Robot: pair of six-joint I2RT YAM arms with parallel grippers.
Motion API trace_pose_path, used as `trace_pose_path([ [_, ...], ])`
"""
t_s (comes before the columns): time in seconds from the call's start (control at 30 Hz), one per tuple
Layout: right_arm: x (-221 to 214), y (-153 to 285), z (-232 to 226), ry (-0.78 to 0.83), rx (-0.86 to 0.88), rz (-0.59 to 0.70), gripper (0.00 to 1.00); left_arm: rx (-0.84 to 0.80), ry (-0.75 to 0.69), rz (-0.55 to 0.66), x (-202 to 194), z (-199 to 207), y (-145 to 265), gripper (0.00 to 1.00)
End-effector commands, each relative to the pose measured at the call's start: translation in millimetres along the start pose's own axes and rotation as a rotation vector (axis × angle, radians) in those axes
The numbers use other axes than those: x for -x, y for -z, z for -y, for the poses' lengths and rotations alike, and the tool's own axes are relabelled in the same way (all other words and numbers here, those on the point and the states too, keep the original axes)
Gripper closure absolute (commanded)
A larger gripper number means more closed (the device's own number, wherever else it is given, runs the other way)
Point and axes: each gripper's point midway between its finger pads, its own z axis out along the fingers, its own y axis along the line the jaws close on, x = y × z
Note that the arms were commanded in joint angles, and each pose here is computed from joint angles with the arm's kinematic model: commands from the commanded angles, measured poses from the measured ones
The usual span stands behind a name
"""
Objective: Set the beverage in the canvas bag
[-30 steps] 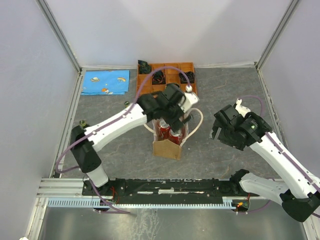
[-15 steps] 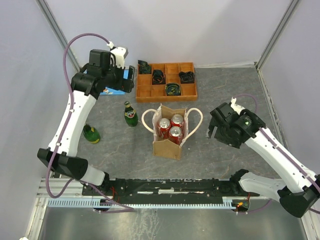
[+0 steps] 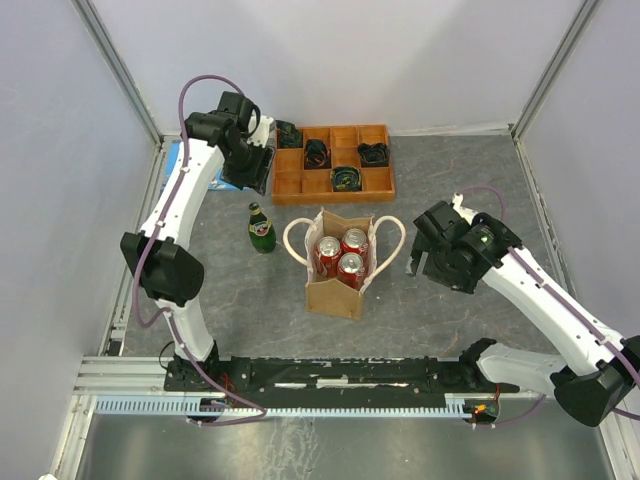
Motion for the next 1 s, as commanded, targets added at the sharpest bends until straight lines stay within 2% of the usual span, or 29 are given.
trace_pose_path([
  [0.0,2.7,8.2,-0.1,-0.023,0.024,0.015,0.01,-0.002,-0.057,-0.085,-20.0,-3.3,10.1,0.38],
  [0.17,-2.3,5.2,2.0,-0.031,0.023,0.002,0.01,-0.041,-0.057,-0.171,-41.4,1.3,-1.7,0.39],
  [0.5,-2.0,4.2,-2.0,-0.015,0.026,-0.01,0.01,-0.066,-0.073,-0.24,-43.4,2.2,-26.1,0.38],
  [0.67,-3.6,2.8,0.1,-0.02,0.022,-0.008,0.01,-0.068,-0.083,-0.271,-49.5,1.5,-29.6,0.43],
  [0.83,-5.5,0.0,-0.2,-0.024,0.025,-0.013,0.01,-0.062,-0.092,-0.285,-53.4,0.0,-28.7,0.6],
  [0.97,-6.6,-1.1,-0.5,-0.023,0.024,-0.018,0.01,-0.066,-0.096,-0.297,-57.5,0.3,-28.5,0.83],
])
